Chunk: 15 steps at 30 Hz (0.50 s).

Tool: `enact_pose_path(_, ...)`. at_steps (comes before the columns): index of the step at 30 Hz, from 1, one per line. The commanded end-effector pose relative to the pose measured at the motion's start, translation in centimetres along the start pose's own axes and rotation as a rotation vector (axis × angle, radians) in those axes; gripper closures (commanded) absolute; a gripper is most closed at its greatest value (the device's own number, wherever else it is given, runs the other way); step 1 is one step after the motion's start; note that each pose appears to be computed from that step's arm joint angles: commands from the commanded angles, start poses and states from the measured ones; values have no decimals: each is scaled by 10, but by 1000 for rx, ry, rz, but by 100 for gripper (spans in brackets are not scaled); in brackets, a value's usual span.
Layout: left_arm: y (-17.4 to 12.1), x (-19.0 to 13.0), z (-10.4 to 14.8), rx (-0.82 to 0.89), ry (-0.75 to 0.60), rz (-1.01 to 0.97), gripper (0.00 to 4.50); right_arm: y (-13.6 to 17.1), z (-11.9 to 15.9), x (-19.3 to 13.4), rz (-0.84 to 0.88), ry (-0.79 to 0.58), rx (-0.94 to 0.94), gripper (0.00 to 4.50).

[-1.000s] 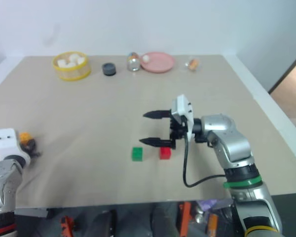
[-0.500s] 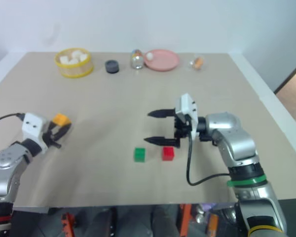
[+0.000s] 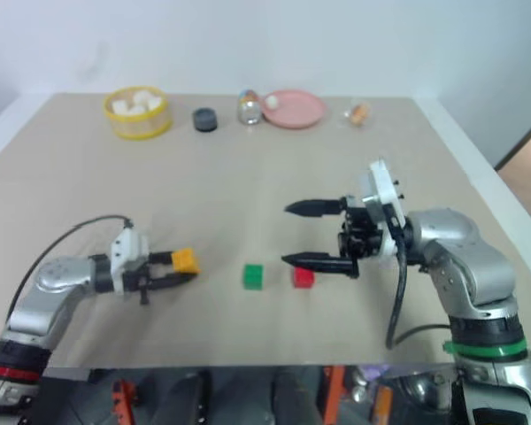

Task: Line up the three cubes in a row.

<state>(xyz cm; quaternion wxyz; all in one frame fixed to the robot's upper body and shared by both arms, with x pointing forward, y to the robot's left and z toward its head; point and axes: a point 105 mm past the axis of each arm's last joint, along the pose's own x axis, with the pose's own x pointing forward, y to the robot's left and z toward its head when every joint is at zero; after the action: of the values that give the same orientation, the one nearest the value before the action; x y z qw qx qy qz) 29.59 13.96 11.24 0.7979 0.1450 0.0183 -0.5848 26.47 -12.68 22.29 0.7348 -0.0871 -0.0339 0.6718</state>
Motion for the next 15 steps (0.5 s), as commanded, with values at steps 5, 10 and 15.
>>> enact_pose_path(5, 3, 25, 6, 71, -14, -129, 316, 4, 8, -1, -41, -3, -42, 0)
enact_pose_path(10, -7, 28, 2, 101, 31, -272, 316, 4, 5, 0, -55, 10, -39, 0)
enact_pose_path(15, -11, 14, -6, 105, 107, -368, 316, 5, 3, 0, -62, 18, -36, 0)
